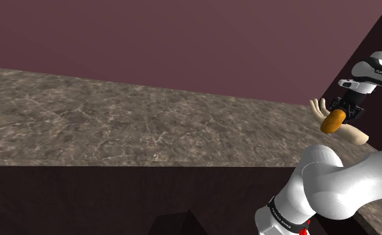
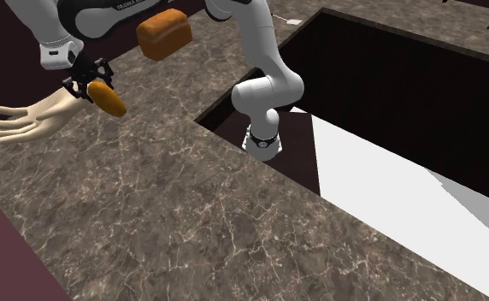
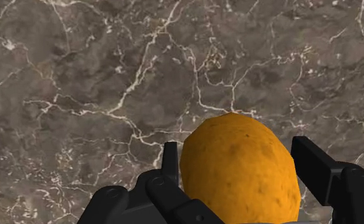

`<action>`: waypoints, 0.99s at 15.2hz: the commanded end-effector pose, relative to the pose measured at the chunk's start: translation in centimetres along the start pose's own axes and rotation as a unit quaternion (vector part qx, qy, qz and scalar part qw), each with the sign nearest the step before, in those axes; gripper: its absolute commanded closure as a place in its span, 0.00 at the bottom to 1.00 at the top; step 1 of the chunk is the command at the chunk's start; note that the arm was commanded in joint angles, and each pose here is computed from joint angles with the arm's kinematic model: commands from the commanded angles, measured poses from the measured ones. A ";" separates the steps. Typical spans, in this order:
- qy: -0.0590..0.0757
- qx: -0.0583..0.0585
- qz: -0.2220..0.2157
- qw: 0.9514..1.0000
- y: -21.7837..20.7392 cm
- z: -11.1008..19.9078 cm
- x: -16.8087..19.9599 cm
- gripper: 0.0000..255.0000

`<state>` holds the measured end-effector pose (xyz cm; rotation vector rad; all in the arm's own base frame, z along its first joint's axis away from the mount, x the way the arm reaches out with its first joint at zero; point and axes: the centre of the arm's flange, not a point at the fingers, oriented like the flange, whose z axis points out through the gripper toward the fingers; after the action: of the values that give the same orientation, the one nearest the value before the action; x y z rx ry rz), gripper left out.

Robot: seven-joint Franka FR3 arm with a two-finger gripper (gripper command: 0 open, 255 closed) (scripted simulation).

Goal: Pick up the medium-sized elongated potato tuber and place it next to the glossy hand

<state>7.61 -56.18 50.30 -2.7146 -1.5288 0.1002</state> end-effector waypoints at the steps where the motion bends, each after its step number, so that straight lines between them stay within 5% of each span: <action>1: 0.000 0.000 0.000 1.000 0.1 1.1 0.1 1.00; 15: 0.000 0.000 0.000 1.000 0.5 8.5 0.4 1.00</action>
<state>7.59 -56.23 42.81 -2.7262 -1.5306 0.1063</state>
